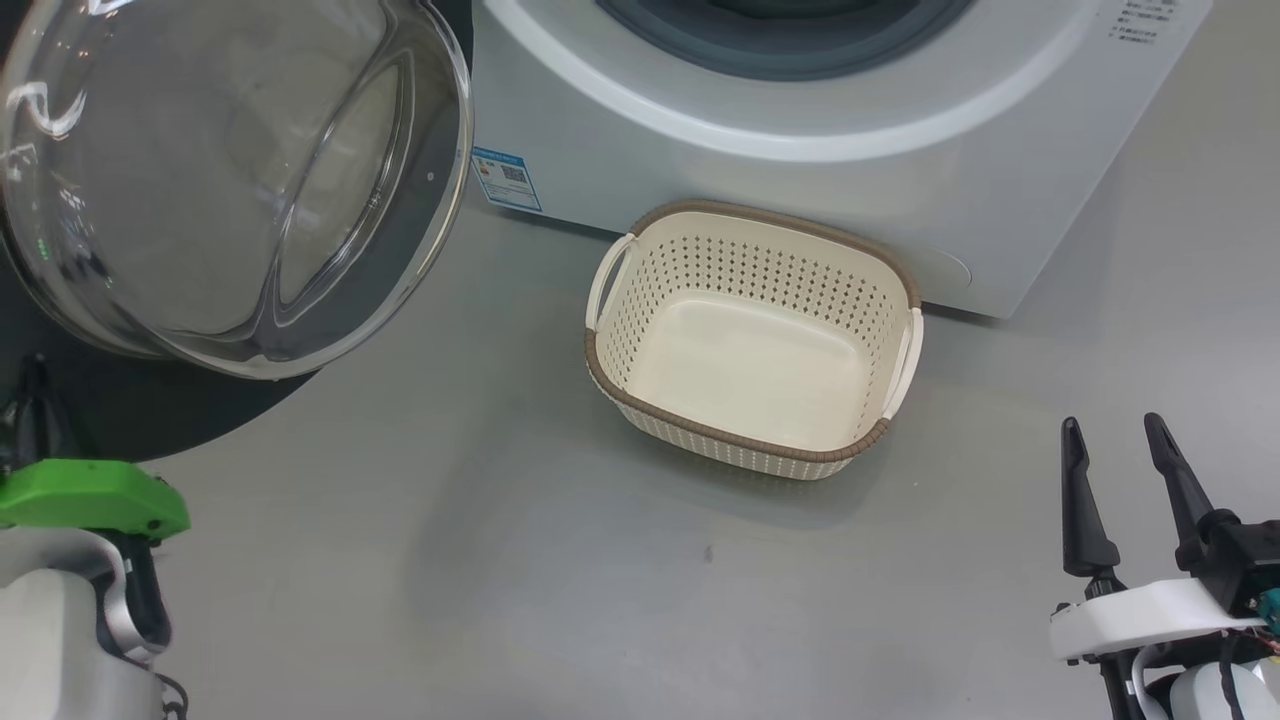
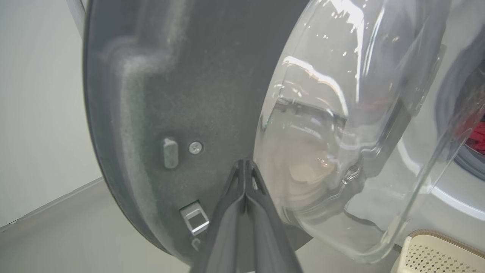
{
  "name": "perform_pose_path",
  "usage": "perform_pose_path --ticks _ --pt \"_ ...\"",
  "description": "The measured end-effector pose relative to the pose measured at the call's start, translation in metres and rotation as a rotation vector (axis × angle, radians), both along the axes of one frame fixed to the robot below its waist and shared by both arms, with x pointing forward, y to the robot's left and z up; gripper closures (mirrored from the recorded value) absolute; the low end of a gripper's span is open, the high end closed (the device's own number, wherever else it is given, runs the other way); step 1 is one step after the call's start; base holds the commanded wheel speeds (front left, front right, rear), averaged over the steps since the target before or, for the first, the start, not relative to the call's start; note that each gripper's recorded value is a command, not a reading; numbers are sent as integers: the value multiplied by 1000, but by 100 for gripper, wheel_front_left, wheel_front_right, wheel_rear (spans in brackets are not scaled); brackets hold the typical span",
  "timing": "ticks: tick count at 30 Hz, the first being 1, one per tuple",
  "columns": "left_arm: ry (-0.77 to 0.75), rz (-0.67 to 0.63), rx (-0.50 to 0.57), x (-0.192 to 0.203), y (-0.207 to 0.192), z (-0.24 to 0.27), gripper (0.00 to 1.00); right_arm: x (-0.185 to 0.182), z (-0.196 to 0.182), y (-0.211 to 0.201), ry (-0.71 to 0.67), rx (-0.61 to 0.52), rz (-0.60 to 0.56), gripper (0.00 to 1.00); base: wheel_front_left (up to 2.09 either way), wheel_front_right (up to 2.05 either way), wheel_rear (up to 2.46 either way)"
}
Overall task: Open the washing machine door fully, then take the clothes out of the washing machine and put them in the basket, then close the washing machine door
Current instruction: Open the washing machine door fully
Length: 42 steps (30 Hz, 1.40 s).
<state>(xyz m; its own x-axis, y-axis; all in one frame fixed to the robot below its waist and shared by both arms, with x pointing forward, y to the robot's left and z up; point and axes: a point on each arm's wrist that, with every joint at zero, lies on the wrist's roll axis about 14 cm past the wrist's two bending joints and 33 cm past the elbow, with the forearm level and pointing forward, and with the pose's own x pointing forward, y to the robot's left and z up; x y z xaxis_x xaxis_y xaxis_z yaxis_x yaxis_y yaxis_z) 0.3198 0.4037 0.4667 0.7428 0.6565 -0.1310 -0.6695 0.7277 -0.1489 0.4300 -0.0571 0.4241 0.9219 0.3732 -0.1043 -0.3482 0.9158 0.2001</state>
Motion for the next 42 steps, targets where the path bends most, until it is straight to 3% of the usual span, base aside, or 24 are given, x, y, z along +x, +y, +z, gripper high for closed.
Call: perform_pose_path --ticks 11,25,27,28,30,31,32,33,42 --pt "-75 -95 -13 -1 -48 7 100 -8 13 -1 -25 9 0 0 0 0 0" --pt "-92 -336 -51 15 -131 0 99 -20 25 -12 -44 16 -33 0 0 0 0" --pt "-88 -367 -60 17 -140 -3 81 -22 26 -15 -46 15 -40 0 0 0 0" --pt "-83 -387 -65 18 -146 -5 67 -23 27 -16 -48 13 -43 0 0 0 0" --pt "-72 -420 -69 19 -157 -9 53 -25 29 -19 -57 7 -51 0 0 0 0" --pt "-68 -436 -67 20 -162 -10 40 -25 31 -21 -61 6 -54 0 0 0 0" --pt "-64 -451 -67 21 -166 -11 16 -26 33 -23 -66 8 -61 0 0 0 0" --pt "-63 -465 -69 22 -171 -11 3 -27 34 -24 -69 9 -67 0 0 0 0" --pt "-78 -553 -80 34 -198 -9 0 -36 43 -46 -87 7 -134 0 0 0 0"
